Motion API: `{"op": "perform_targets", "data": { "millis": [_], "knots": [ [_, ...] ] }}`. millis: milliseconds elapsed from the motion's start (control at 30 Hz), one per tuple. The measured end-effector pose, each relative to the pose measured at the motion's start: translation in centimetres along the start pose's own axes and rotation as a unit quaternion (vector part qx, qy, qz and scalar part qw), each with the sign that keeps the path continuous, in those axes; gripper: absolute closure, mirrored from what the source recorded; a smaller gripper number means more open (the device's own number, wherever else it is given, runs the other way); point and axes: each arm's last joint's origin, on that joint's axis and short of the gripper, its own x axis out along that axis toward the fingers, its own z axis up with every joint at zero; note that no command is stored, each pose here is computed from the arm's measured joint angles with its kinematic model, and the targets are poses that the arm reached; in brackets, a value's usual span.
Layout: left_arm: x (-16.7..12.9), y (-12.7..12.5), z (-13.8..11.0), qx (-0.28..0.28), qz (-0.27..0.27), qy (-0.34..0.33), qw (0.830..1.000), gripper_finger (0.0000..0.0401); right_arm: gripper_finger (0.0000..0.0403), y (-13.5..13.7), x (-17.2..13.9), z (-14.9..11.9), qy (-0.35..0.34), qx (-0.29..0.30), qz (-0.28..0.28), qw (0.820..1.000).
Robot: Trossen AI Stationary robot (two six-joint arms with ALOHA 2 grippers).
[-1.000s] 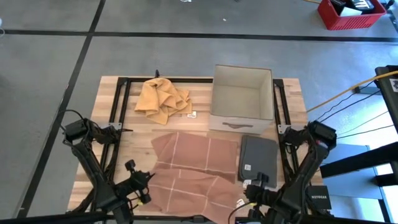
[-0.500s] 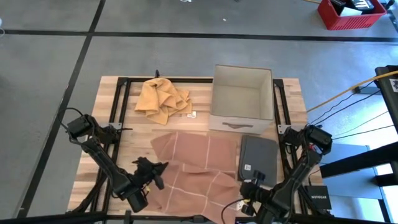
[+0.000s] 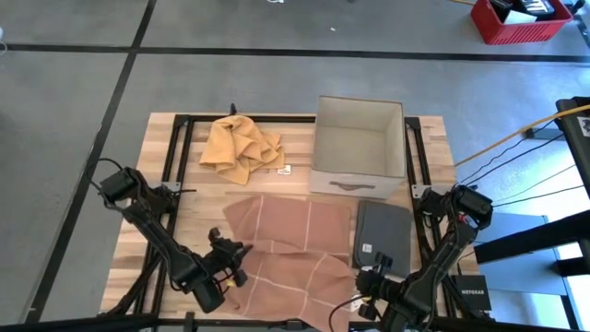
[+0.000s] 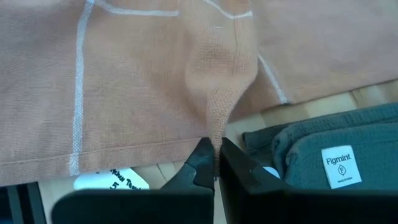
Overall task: Fold towel
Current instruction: Fold the light orange towel
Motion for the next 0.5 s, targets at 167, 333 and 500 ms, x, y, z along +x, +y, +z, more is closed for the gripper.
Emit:
{"op": "perform_targets", "data": {
  "millis": [167,333,500],
  "knots": [
    [0.8,0.3,2.8,-0.100,0.007,-0.015,0.995,0.0271,0.0396,0.0,0.0,0.0,-0.003,0.001,-0.001,1.000],
    [2.1,0.8,4.4,-0.031,0.006,0.062,0.998,0.0241,0.0395,0.2,0.0,0.1,-0.010,0.007,0.009,1.000],
    [2.9,2.3,3.4,0.086,-0.002,0.269,0.959,0.0237,0.0396,0.4,0.0,0.1,-0.012,0.009,0.016,1.000]
  ]
}}
